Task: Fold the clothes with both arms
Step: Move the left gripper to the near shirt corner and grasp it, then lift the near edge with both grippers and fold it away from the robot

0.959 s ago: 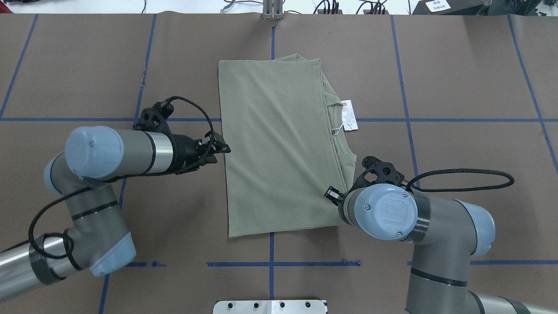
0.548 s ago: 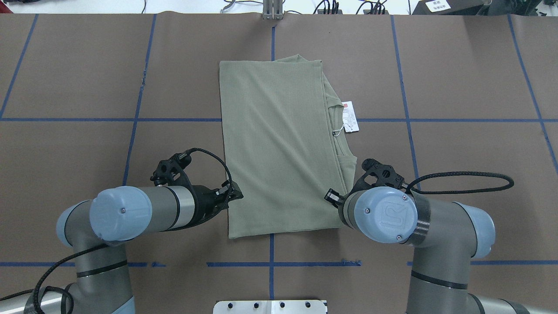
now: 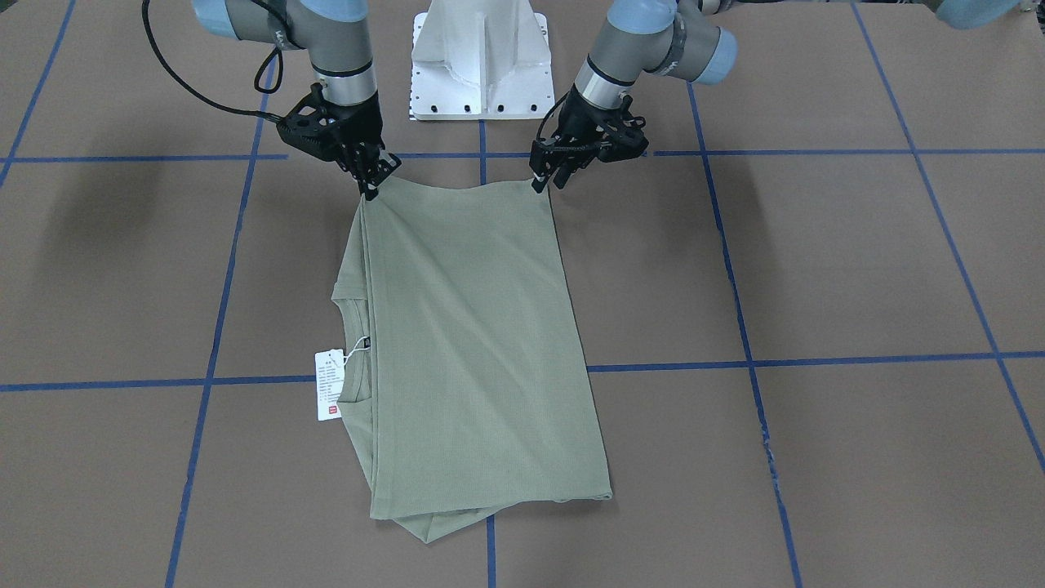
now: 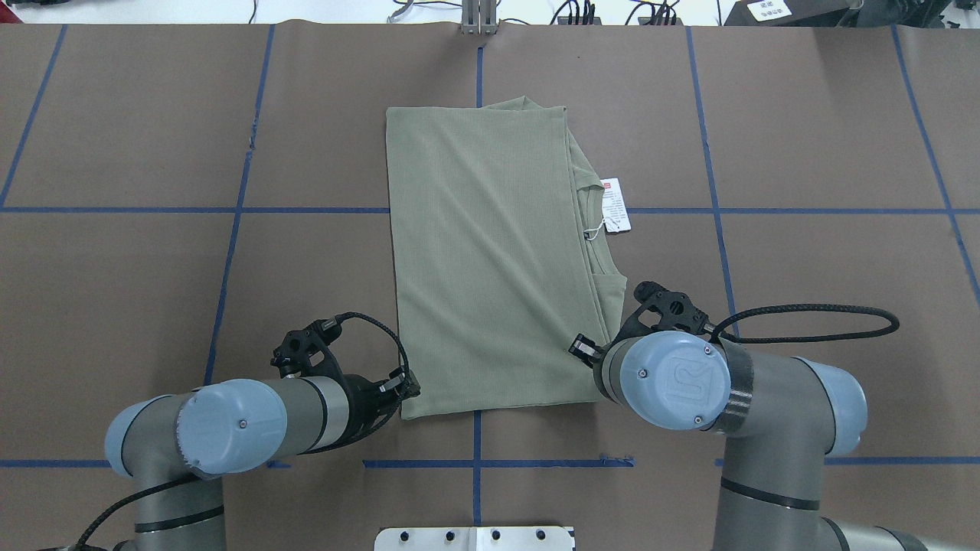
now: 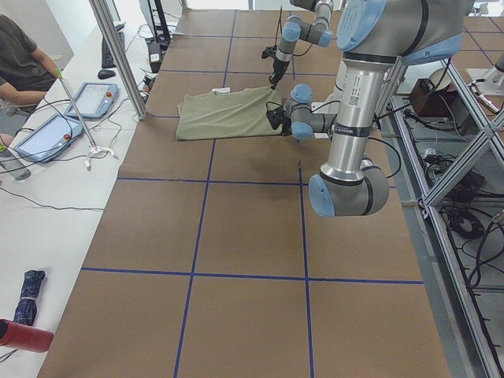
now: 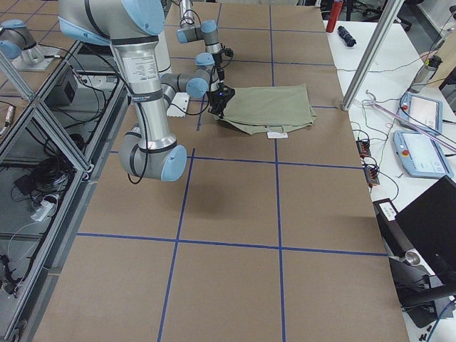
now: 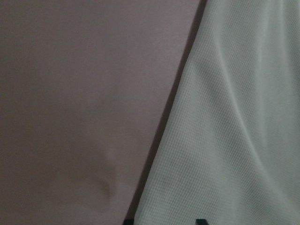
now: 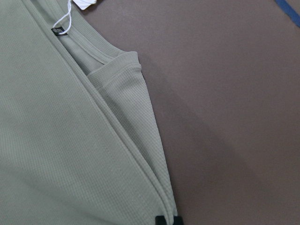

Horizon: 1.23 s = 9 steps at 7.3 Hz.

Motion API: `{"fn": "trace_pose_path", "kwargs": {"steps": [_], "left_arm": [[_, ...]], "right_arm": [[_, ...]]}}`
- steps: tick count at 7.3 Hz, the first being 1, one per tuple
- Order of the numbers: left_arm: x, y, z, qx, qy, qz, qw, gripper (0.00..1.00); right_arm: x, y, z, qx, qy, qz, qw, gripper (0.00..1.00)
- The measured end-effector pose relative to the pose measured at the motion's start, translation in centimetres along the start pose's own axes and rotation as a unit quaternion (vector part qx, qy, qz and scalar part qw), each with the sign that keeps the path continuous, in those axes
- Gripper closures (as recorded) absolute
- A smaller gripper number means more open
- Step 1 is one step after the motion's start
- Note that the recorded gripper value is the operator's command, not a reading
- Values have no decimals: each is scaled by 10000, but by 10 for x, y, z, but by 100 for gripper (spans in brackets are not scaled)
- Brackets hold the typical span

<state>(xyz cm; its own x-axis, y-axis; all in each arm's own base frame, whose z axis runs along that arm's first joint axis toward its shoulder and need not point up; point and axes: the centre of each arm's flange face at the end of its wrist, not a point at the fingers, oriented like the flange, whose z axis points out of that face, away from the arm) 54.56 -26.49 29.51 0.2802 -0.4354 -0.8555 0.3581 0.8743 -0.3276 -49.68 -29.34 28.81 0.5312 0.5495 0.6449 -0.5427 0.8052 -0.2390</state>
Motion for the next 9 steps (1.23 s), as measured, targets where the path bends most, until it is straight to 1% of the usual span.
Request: {"fn": "trace_pose_path", "kwargs": {"steps": [1, 2, 3, 4, 7, 8, 9], "left_arm": [[-3, 5, 3, -26, -50, -4, 10000, 51], [-3, 7, 4, -42, -62, -5, 10000, 64], [-2, 8, 4, -53, -59, -6, 10000, 89], [-1, 9, 5, -59, -54, -7, 10000, 100], [4, 10, 1, -73, 1, -12, 10000, 100], [5, 6, -9, -72, 61, -20, 10000, 100], [-2, 0, -26, -68, 112, -21, 9999, 100]], "right_arm": [[0, 0, 0, -1, 0, -1, 10000, 100], [0, 0, 0, -1, 0, -1, 10000, 100], [0, 0, 0, -3, -5, -2, 10000, 100], [0, 0, -1, -5, -11, -1, 10000, 100], [-1, 0, -2, -12, -23, -9, 10000, 100], [-1, 1, -2, -15, -24, -14, 10000, 100], [-1, 4, -2, -24, -30, -16, 10000, 100]]}}
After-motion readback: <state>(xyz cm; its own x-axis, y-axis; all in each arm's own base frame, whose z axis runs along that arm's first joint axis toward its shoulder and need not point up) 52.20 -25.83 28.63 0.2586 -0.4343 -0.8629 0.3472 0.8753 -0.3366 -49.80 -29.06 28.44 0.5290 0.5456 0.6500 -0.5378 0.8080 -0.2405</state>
